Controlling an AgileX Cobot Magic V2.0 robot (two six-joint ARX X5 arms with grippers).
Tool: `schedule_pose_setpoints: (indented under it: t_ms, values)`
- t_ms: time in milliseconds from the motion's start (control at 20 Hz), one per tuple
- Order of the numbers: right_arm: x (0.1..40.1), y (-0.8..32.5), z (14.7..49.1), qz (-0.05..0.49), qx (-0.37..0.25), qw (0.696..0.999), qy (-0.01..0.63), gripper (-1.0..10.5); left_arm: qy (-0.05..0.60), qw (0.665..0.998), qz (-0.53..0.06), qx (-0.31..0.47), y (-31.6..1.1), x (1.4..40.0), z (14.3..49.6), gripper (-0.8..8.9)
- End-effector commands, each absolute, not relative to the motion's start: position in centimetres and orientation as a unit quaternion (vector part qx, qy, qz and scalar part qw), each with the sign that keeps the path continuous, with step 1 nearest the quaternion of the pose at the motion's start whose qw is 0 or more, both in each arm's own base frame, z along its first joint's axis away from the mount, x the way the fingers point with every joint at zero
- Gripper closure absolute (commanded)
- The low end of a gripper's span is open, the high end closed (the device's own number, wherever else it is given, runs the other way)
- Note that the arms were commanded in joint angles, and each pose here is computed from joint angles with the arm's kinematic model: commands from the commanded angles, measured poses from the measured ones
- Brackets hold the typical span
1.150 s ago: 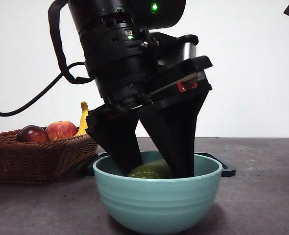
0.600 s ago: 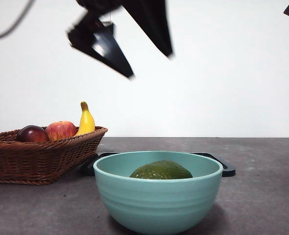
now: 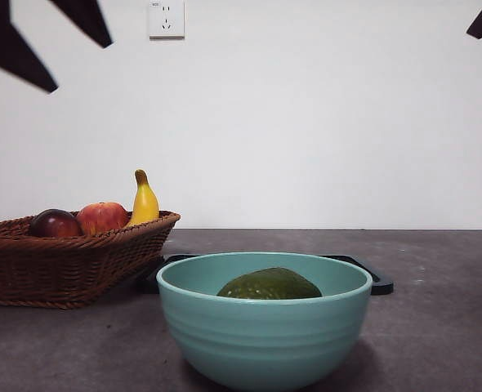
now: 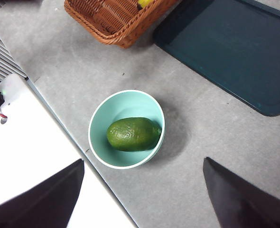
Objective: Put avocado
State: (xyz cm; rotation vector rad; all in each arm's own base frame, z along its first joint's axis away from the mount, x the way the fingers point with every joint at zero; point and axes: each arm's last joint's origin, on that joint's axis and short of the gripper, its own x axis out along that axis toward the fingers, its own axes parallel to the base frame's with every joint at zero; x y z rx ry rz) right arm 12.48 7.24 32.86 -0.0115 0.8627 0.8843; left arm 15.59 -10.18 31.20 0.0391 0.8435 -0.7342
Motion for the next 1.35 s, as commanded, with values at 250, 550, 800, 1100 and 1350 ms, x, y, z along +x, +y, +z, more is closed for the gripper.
schedule_pose_setpoints:
  t_ms: [250, 550, 800, 1100, 1350]
  values:
    - [14.9, 8.5, 31.9, 0.407, -0.001, 0.799, 0.443, 5.5, 0.440, 0.786, -0.435, 0.000, -8.9, 12.0, 29.9, 4.09]
    - [17.8, 11.2, 29.2, 0.416, -0.015, 0.760, 0.499, 5.5, 0.438, 0.785, -0.437, 0.002, -8.6, 11.6, 30.0, 4.09]
    - [20.2, 14.6, 26.3, 0.415, -0.058, 0.752, 0.510, 5.9, 0.438, 0.785, -0.437, 0.002, -8.6, 11.6, 30.0, 4.09]
    - [21.6, 17.9, 22.8, 0.399, -0.110, 0.742, 0.527, 6.2, 0.435, 0.785, -0.440, 0.008, -8.6, 11.6, 30.0, 4.09]
    - [21.9, 19.5, 20.8, 0.378, -0.148, 0.741, 0.535, 6.4, 0.435, 0.785, -0.440, 0.008, -8.6, 11.6, 30.0, 4.09]
